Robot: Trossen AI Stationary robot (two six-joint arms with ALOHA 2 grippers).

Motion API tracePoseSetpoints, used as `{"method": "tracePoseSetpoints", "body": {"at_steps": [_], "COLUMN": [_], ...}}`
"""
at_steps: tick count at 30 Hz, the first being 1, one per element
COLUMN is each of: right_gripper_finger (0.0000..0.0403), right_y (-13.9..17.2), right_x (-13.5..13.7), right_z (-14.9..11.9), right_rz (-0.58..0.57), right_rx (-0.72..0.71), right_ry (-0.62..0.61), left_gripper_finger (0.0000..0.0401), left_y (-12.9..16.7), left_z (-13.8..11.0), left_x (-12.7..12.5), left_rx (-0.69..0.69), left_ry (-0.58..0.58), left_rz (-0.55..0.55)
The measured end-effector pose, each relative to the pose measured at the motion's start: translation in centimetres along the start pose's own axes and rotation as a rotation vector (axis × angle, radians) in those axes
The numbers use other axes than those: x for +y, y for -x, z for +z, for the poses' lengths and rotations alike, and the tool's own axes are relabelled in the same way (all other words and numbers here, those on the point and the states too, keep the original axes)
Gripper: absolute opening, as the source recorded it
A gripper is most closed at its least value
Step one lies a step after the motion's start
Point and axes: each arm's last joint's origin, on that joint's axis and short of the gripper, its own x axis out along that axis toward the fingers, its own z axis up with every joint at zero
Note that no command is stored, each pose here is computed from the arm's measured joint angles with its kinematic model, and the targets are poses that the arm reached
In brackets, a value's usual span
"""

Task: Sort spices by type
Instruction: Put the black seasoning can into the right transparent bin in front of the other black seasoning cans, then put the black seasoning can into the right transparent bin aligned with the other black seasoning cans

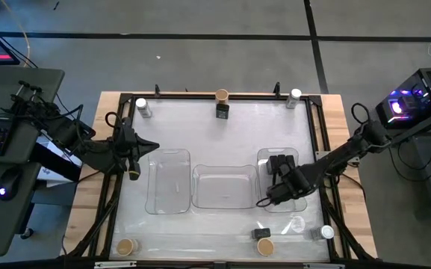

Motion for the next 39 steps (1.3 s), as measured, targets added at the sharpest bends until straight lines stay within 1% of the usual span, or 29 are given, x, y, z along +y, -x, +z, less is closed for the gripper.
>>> {"method": "tracePoseSetpoints", "body": {"at_steps": [4,8,13,17,21,24,26,29,32,34,35,36,37,39], "right_gripper_finger": [0.0001,0.0001,0.0000,0.0000,0.0000,0.0000,0.0000,0.0000,0.0000,0.0000,0.0000,0.0000,0.0000,0.0000], "right_y": [0.0,0.0,0.2,1.9,4.6,7.2,9.3,12.1,14.4,15.2,15.3,15.1,14.5,12.8], "right_x": [-0.1,-0.4,-0.2,0.7,2.1,2.9,3.5,4.5,5.7,6.5,6.9,7.3,7.7,8.6], "right_z": [0.5,1.0,1.0,0.6,0.7,0.7,0.5,-0.3,-1.6,-2.6,-3.1,-3.6,-4.2,-5.6], "right_rz": [-0.010,-0.042,-0.027,0.053,0.187,0.290,0.367,0.522,0.732,0.871,0.914,0.933,0.924,0.856], "right_rx": [-0.043,-0.087,-0.058,-0.052,-0.144,-0.229,-0.280,-0.331,-0.352,-0.308,-0.261,-0.200,-0.141,-0.043], "right_ry": [-0.022,-0.070,-0.074,-0.030,0.033,0.109,0.212,0.405,0.538,0.604,0.649,0.689,0.725,0.789], "left_gripper_finger": [0.0000,0.0000,0.0000,0.0000,0.0000,0.0000,0.0000,0.0000,0.0000,0.0000,0.0000,0.0000,0.0000,0.0000], "left_y": [0.0,0.0,0.0,0.0,0.0,0.0,0.0,-0.1,-0.3,-0.6,-0.8,-0.9,-1.2,-1.7], "left_z": [0.0,0.0,0.0,0.0,0.0,0.0,0.0,0.0,-0.1,-0.1,-0.2,-0.3,-0.3,-0.5], "left_x": [0.0,0.0,0.0,0.0,0.0,0.0,0.0,-0.1,-0.3,-0.6,-0.8,-1.0,-1.3,-1.8], "left_rx": [0.000,0.000,0.000,0.000,0.000,0.000,0.001,0.003,0.011,0.018,0.024,0.032,0.040,0.058], "left_ry": [0.006,0.009,0.022,0.024,0.024,0.024,0.024,0.021,0.013,0.004,-0.001,-0.007,-0.015,-0.030], "left_rz": [0.000,0.000,0.000,0.000,-0.001,-0.001,-0.001,0.000,0.002,0.005,0.006,0.006,0.007,0.006]}}
